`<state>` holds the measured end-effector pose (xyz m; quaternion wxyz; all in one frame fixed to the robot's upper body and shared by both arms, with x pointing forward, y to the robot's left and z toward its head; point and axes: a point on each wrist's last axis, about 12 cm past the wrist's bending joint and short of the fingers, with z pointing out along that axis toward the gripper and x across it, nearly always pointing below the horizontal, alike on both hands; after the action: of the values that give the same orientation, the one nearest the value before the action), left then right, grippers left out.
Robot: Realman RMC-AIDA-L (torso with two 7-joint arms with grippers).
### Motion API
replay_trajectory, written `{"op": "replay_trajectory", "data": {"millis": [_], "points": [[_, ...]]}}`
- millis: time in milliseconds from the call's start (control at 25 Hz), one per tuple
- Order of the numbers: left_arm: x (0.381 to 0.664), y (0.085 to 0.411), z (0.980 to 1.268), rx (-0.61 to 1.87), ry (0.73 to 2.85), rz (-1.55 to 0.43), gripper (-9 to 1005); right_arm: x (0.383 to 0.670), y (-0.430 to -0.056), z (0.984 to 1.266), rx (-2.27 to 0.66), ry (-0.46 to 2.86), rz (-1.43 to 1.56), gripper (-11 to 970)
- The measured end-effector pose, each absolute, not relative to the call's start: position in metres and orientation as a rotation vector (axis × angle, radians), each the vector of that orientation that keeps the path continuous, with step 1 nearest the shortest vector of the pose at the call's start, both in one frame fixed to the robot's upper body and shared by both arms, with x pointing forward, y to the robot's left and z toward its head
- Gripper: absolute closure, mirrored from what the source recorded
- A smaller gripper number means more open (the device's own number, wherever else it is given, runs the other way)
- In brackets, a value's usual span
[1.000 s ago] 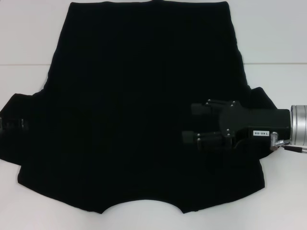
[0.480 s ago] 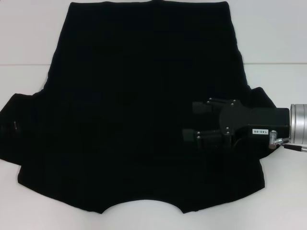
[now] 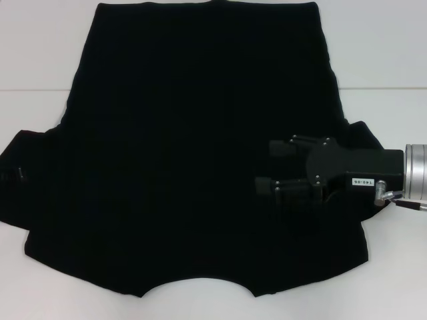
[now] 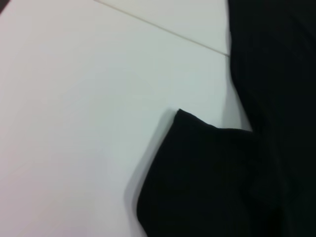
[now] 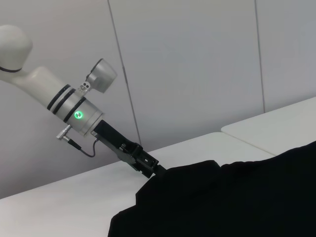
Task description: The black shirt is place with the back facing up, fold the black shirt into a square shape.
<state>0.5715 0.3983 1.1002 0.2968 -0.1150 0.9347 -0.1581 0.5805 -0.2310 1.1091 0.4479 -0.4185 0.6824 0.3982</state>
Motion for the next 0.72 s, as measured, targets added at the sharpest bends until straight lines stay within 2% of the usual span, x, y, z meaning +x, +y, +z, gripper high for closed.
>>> {"op": "replay_trajectory", "data": {"millis": [720], "points": [[0.571,0.3976,1.0948,-0.312,2.488,-0.416,102,0.5816,-0.231,1.1085,-1.026,1.694,0.974,18]]}}
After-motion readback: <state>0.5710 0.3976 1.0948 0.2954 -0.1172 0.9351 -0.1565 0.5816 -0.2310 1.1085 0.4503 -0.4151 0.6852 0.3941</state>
